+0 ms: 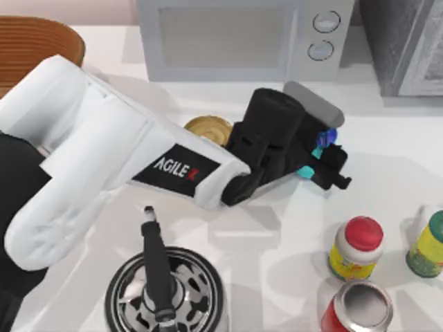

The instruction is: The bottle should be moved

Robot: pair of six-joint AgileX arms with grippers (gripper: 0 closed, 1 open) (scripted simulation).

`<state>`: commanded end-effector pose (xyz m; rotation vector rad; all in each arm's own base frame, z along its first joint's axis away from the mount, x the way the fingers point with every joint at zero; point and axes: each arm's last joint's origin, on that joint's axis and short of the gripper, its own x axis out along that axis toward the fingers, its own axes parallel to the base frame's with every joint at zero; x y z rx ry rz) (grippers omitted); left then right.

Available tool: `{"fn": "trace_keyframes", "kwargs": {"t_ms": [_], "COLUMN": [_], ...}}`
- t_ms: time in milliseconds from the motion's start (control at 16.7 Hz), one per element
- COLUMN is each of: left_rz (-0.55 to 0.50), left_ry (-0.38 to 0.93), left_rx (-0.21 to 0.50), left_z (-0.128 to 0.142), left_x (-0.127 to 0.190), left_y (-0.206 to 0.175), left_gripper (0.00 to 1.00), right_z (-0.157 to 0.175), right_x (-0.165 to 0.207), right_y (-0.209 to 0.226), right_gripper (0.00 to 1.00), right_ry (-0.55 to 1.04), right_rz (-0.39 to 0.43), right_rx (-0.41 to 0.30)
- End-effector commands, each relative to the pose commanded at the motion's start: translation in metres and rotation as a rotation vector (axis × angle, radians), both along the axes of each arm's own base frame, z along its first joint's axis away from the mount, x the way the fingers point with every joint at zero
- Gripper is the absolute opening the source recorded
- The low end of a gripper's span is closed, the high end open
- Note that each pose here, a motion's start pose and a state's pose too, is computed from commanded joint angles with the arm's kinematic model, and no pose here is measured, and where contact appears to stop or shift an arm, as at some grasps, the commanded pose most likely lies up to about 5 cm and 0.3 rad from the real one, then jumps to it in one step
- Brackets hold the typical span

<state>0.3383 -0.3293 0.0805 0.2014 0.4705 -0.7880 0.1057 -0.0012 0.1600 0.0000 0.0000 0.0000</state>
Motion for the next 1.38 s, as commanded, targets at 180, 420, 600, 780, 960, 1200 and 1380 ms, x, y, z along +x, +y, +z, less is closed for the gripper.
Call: {"fn": "trace_keyframes", "kwargs": {"t_ms": [180,420,600,780,960,1200,1380], "left_rz": [0.0,0.0,0.002,0.042,0.174,0.408,0.575], "left_ry": [0.0,0.0,-0.001,-0.024,-0.089,-0.157,-0.146], "left_rx": [0.0,0.0,0.001,-0.014,-0.069,-0.145,-0.153], "left_z": [0.0,0.0,0.0,0.012,0.05,0.095,0.099], "left_x": [0.0,0.0,0.001,0.006,0.016,0.014,-0.006], "left_y": [0.0,0.0,0.001,0.01,0.043,0.11,0.163], "left_gripper": [0.0,0.0,0.0,0.0,0.0,0.0,0.0], "right_z": [0.0,0.0,0.0,0.0,0.0,0.0,0.0], "right_x": [0.0,0.0,0.0,0.0,0.0,0.0,0.0], "right_y": [0.0,0.0,0.0,0.0,0.0,0.0,0.0], "right_gripper": [1.0,1.0,1.0,1.0,1.0,1.0,1.0], "right_ry": [0.0,0.0,0.0,0.0,0.0,0.0,0.0], "right_rz": [0.0,0.0,0.0,0.0,0.0,0.0,0.0], "right_rx": [0.0,0.0,0.0,0.0,0.0,0.0,0.0]}}
